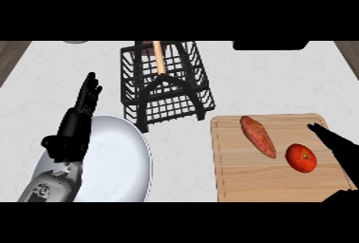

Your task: Pick the tomato from the cutting board and place it in the tiered basket

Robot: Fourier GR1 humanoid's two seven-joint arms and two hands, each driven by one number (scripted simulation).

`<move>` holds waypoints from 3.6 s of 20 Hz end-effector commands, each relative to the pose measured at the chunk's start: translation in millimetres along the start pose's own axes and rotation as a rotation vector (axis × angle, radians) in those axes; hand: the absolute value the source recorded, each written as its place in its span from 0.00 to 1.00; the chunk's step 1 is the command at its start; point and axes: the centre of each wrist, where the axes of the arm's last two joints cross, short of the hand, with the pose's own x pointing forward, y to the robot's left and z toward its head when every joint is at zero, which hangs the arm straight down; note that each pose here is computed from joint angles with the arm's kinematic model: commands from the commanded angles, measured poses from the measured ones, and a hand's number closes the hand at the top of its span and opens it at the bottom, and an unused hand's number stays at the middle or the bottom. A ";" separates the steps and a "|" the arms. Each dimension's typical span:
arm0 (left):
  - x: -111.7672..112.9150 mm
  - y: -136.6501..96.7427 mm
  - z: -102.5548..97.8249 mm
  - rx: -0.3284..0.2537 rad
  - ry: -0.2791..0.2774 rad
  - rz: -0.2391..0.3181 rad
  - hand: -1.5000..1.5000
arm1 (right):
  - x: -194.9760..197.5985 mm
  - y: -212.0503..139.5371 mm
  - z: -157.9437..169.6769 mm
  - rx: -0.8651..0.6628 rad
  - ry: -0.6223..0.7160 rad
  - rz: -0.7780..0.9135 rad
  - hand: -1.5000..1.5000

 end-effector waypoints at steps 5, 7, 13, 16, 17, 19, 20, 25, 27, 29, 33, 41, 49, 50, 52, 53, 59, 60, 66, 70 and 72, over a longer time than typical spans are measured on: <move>-7.5 -34.8 11.4 -0.026 0.070 0.028 0.50 | 9.4 6.2 -24.7 0.007 -0.002 -0.025 0.00; -35.0 -3.3 7.5 -0.005 0.089 0.039 0.50 | -6.6 12.6 -23.1 0.014 0.009 -0.025 0.00; -13.4 -35.0 6.1 -0.027 0.074 0.033 0.50 | -14.2 18.1 -45.1 0.009 0.009 -0.031 0.00; -15.7 -16.4 5.0 -0.013 0.086 0.017 0.50 | -7.7 34.6 -29.3 0.014 0.006 -0.062 0.00; -21.8 -17.3 10.2 -0.017 0.069 0.026 0.50 | 11.5 37.9 -28.7 0.015 -0.019 -0.059 0.00; -9.0 -7.2 -1.8 -0.015 0.077 0.025 0.50 | -9.6 32.7 -39.6 -0.010 -0.016 -0.091 0.00; -15.2 -27.4 7.0 -0.020 0.077 0.008 0.50 | -6.2 33.2 -34.8 -0.029 -0.015 -0.086 0.00; -12.0 -23.3 6.9 -0.012 0.088 0.016 0.50 | -5.8 42.6 -37.5 -0.108 -0.019 -0.078 1.00; -16.1 -5.1 6.1 -0.034 0.093 0.031 0.50 | -16.2 36.3 -43.2 -0.162 -0.041 0.014 1.00; -18.6 -32.4 14.5 -0.027 0.085 0.044 0.50 | -3.5 60.9 -49.7 -0.205 -0.058 0.065 1.00; -10.5 -18.5 11.2 -0.003 0.065 0.038 0.50 | 10.2 67.4 -58.8 -0.237 -0.037 0.083 1.00; -0.5 -24.6 -7.5 -0.067 0.034 0.030 0.50 | 206.7 135.9 -6.8 -0.112 -0.200 0.453 1.00; -0.7 -25.7 -1.8 -0.078 0.055 0.033 0.50 | 266.8 119.2 37.3 -0.291 -0.097 0.465 1.00; -4.1 -37.9 1.0 -0.076 0.071 0.037 0.50 | 272.4 106.9 36.1 -0.340 -0.089 0.456 1.00; -5.3 -38.4 -1.7 -0.069 0.068 0.037 0.50 | 276.1 102.1 53.0 -0.376 -0.102 0.415 1.00; -1.4 -28.8 -4.9 -0.067 0.059 0.017 0.50 | 281.3 88.8 53.9 -0.408 -0.111 0.399 1.00; -10.8 -29.2 1.8 -0.047 0.078 0.035 0.50 | 291.5 48.0 74.2 -0.531 -0.129 0.298 1.00; -7.2 -24.9 -0.9 -0.050 0.083 0.019 0.50 | 295.6 36.4 73.9 -0.553 -0.135 0.284 1.00; -12.0 -21.9 4.3 -0.040 0.098 0.008 0.50 | 303.3 -3.6 84.2 -0.581 -0.146 0.214 1.00; -8.7 -14.4 -7.5 -0.047 0.088 0.010 0.50 | 313.5 -35.2 73.1 -0.549 -0.159 0.033 1.00; -2.4 -32.1 -7.3 -0.065 0.069 0.034 0.50 | 321.7 -43.3 79.5 -0.547 -0.192 -0.013 1.00</move>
